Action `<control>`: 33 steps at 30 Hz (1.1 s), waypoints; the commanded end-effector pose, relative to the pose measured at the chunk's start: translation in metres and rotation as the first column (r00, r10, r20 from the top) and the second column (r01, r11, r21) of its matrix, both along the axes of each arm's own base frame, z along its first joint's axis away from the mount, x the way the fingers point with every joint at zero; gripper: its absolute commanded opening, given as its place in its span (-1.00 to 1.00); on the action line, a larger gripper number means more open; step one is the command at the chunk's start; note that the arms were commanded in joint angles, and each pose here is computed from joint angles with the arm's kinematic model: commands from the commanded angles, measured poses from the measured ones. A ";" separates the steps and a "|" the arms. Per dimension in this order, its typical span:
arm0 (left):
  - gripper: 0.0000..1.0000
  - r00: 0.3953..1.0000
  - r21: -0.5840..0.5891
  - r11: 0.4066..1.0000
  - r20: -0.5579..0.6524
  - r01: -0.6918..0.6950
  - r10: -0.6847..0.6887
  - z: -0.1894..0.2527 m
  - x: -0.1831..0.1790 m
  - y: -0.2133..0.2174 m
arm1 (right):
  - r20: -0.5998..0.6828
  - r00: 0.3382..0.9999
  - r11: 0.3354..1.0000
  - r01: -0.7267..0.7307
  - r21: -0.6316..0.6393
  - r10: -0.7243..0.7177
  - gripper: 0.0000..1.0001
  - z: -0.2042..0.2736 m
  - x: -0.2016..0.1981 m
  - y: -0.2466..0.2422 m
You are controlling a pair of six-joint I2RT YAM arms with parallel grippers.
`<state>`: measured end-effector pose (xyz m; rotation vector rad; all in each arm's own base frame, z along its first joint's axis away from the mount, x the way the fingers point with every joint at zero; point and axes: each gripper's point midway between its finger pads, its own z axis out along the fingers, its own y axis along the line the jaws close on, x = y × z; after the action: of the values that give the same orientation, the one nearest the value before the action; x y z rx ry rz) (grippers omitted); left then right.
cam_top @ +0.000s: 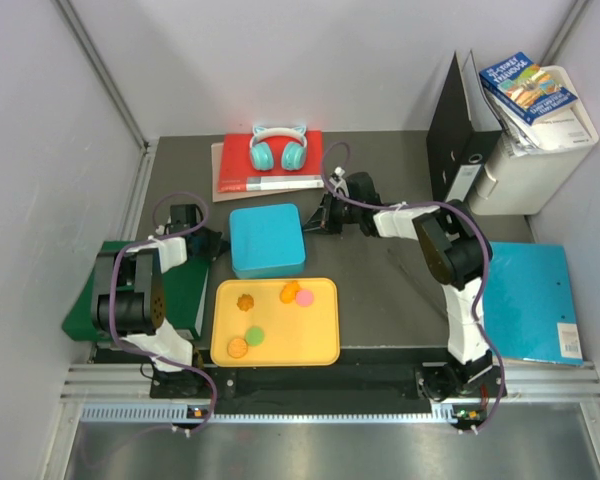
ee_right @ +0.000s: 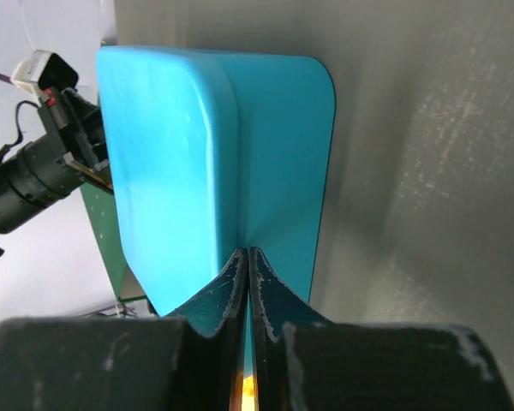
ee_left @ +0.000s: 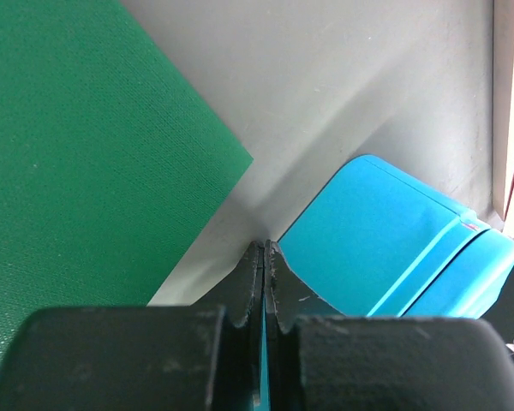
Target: Pack the cookies
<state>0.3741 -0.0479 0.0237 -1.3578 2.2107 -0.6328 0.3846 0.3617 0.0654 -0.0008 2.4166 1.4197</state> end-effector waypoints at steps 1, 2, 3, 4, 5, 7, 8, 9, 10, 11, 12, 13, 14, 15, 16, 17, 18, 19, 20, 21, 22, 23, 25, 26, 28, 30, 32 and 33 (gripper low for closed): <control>-1.00 0.999 0.006 1.000 -0.041 -0.004 0.004 -0.014 -0.009 0.002 | 0.039 0.999 0.996 -0.041 0.083 0.037 -0.95 0.017 -0.002 0.010; -1.00 0.999 0.008 1.000 -0.041 -0.003 0.004 -0.014 -0.009 0.002 | 0.041 0.998 0.995 -0.041 0.090 0.038 -0.95 0.019 -0.002 0.011; -1.00 0.999 0.009 1.000 -0.044 -0.003 0.003 -0.015 -0.010 0.002 | 0.040 0.998 0.995 -0.044 0.093 0.041 -0.95 0.019 -0.004 0.012; -1.00 0.999 0.010 1.000 -0.044 -0.004 0.005 -0.014 -0.010 0.003 | 0.040 0.998 0.995 -0.044 0.095 0.040 -0.95 0.019 -0.004 0.012; -1.00 0.999 0.009 1.000 -0.046 -0.003 0.003 -0.015 -0.010 0.002 | 0.041 0.998 0.994 -0.045 0.101 0.041 -0.95 0.021 -0.004 0.011; -1.00 0.999 0.008 1.000 -0.046 -0.003 0.004 -0.015 -0.010 0.002 | 0.048 0.998 0.993 -0.053 0.107 0.048 -0.94 0.025 -0.005 0.013; -1.00 0.999 0.007 1.000 -0.048 -0.005 0.005 -0.016 -0.010 0.002 | 0.045 0.998 0.993 -0.052 0.107 0.047 -0.94 0.025 -0.005 0.012; -1.00 0.999 0.004 1.000 -0.046 0.000 0.001 -0.016 -0.010 0.001 | 0.053 0.997 0.992 -0.054 0.112 0.048 -0.94 0.028 -0.005 0.013; -1.00 0.999 0.002 1.000 -0.049 -0.001 0.001 -0.017 -0.010 0.001 | 0.056 0.997 0.992 -0.054 0.114 0.048 -0.94 0.030 -0.006 0.013; -1.00 0.999 0.002 1.000 -0.049 -0.001 0.001 -0.017 -0.010 0.001 | 0.054 0.997 0.992 -0.053 0.116 0.047 -0.93 0.031 -0.006 0.013; -1.00 0.999 0.001 1.000 -0.047 0.001 -0.001 -0.016 -0.010 0.000 | 0.060 0.997 0.991 -0.056 0.119 0.049 -0.93 0.033 -0.006 0.013; -1.00 0.999 0.002 1.000 -0.050 0.003 -0.002 -0.017 -0.011 0.000 | 0.062 0.997 0.991 -0.058 0.121 0.051 -0.93 0.034 -0.006 0.013; -1.00 0.999 0.000 1.000 -0.049 0.002 -0.002 -0.017 -0.010 0.001 | 0.059 0.997 0.991 -0.056 0.122 0.050 -0.93 0.034 -0.006 0.014; -1.00 0.999 0.001 1.000 -0.050 0.000 0.000 -0.017 -0.010 0.001 | 0.063 0.997 0.990 -0.060 0.125 0.052 -0.93 0.036 -0.006 0.014; -1.00 0.999 0.002 1.000 -0.049 0.003 -0.002 -0.017 -0.011 0.000 | 0.066 0.996 0.990 -0.062 0.128 0.054 -0.93 0.038 -0.007 0.015; -1.00 0.999 0.002 1.000 -0.047 -0.001 0.001 -0.016 -0.010 0.001 | 0.064 0.996 0.990 -0.062 0.128 0.054 -0.93 0.038 -0.007 0.016; -1.00 0.999 0.003 1.000 -0.050 0.000 0.000 -0.017 -0.011 0.001 | 0.067 0.996 0.990 -0.065 0.127 0.056 -0.92 0.039 -0.007 0.016; -1.00 0.999 0.007 1.000 -0.050 -0.002 0.003 -0.017 -0.012 0.002 | 0.067 0.996 0.990 -0.066 0.127 0.058 -0.92 0.040 -0.007 0.017; -1.00 0.999 0.007 1.000 -0.044 -0.002 0.003 -0.015 -0.010 0.002 | 0.070 0.996 0.990 -0.065 0.128 0.057 -0.92 0.041 -0.006 0.017; -1.00 0.999 0.008 1.000 -0.049 -0.002 0.002 -0.016 -0.012 0.002 | 0.069 0.996 0.990 -0.066 0.128 0.058 -0.92 0.041 -0.007 0.018; -1.00 0.999 0.012 1.000 -0.049 -0.006 0.006 -0.016 -0.011 0.003 | 0.069 0.996 0.990 -0.063 0.127 0.055 -0.90 0.041 -0.006 0.018; -1.00 0.999 0.009 1.000 -0.046 -0.004 0.005 -0.015 -0.011 0.003 | 0.064 0.997 0.991 -0.060 0.120 0.053 -0.89 0.039 -0.005 0.017; -1.00 0.999 0.012 1.000 -0.053 -0.003 0.004 -0.016 -0.012 0.002 | 0.073 0.996 0.992 -0.059 0.110 0.051 -0.87 0.040 -0.002 0.018; -1.00 0.999 0.018 1.000 -0.052 -0.008 0.009 -0.015 -0.012 0.004 | 0.080 0.995 0.993 -0.060 0.100 0.052 -0.86 0.039 -0.001 0.017; -1.00 0.998 0.021 1.000 -0.054 -0.010 0.011 -0.015 -0.012 0.005 | 0.075 0.996 0.995 -0.052 0.080 0.046 -0.85 0.036 0.002 0.017; -1.00 0.998 0.024 1.000 -0.058 -0.013 0.015 -0.015 -0.013 0.007 | 0.075 0.996 0.997 -0.050 0.064 0.045 -0.85 0.034 0.005 0.016; -1.00 0.998 0.025 1.000 -0.057 -0.016 0.017 -0.014 -0.013 0.008 | 0.087 0.995 0.997 -0.051 0.055 0.046 -0.84 0.036 0.009 0.017; -1.00 0.998 0.027 0.999 -0.057 -0.018 0.020 -0.014 -0.013 0.008 | 0.075 0.996 0.998 -0.051 0.048 0.047 -0.84 0.032 0.008 0.017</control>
<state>0.3742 -0.0479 0.0234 -1.3592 2.2113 -0.6377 0.3821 0.3659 0.0734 -0.0065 2.4107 1.4760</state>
